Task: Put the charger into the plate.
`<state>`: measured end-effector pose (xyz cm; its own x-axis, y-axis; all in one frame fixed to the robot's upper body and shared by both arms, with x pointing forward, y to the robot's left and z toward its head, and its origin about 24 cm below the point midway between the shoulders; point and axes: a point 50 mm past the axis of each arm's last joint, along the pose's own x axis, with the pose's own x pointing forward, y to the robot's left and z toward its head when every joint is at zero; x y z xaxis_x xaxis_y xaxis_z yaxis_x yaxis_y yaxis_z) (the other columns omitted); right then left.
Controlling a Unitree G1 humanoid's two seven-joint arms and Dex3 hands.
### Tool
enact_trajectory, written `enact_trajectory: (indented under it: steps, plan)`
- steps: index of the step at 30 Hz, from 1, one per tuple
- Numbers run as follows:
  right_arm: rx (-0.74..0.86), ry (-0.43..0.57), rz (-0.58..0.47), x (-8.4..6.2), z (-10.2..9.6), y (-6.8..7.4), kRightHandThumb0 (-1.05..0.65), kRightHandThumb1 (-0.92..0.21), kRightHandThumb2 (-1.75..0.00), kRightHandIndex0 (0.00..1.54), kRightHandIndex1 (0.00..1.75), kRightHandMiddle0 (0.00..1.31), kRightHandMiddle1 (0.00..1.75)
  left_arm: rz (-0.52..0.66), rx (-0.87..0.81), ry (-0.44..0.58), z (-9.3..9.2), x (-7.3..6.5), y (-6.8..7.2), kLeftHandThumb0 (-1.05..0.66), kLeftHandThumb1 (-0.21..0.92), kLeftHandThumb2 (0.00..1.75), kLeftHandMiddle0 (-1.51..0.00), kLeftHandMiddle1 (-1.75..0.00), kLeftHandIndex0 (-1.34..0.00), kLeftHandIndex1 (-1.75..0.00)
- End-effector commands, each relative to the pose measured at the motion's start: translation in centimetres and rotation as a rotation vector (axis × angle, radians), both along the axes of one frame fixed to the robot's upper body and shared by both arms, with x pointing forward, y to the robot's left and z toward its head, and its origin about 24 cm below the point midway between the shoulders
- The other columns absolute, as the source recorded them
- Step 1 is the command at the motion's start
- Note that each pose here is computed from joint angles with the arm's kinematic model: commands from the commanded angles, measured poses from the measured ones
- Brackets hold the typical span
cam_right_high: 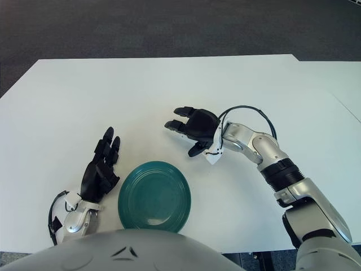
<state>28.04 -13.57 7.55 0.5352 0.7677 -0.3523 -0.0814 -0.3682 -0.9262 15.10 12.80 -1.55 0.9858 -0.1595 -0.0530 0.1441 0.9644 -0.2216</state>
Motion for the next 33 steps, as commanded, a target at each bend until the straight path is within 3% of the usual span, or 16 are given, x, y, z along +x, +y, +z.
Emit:
enact_trajectory:
  steps: [1,33]
  plan:
    - [-0.014,-0.011,-0.038,1.5,0.3,-0.4,-0.88,-0.92,-0.72,0.13,0.01,0.00,0.28,-0.008,-0.007,0.108,-1.8,-1.5,0.0,-1.05,0.92,1.31,0.00,0.00,0.00,0.00]
    - [0.012,0.037,-0.063,3.5,-1.8,-1.1,-0.94,-0.92,-0.73,0.17,0.01,0.00,0.34,0.009,-0.015,0.110,-2.1,-1.7,0.1,-1.05,0.92,1.32,0.00,0.00,0.00,0.00]
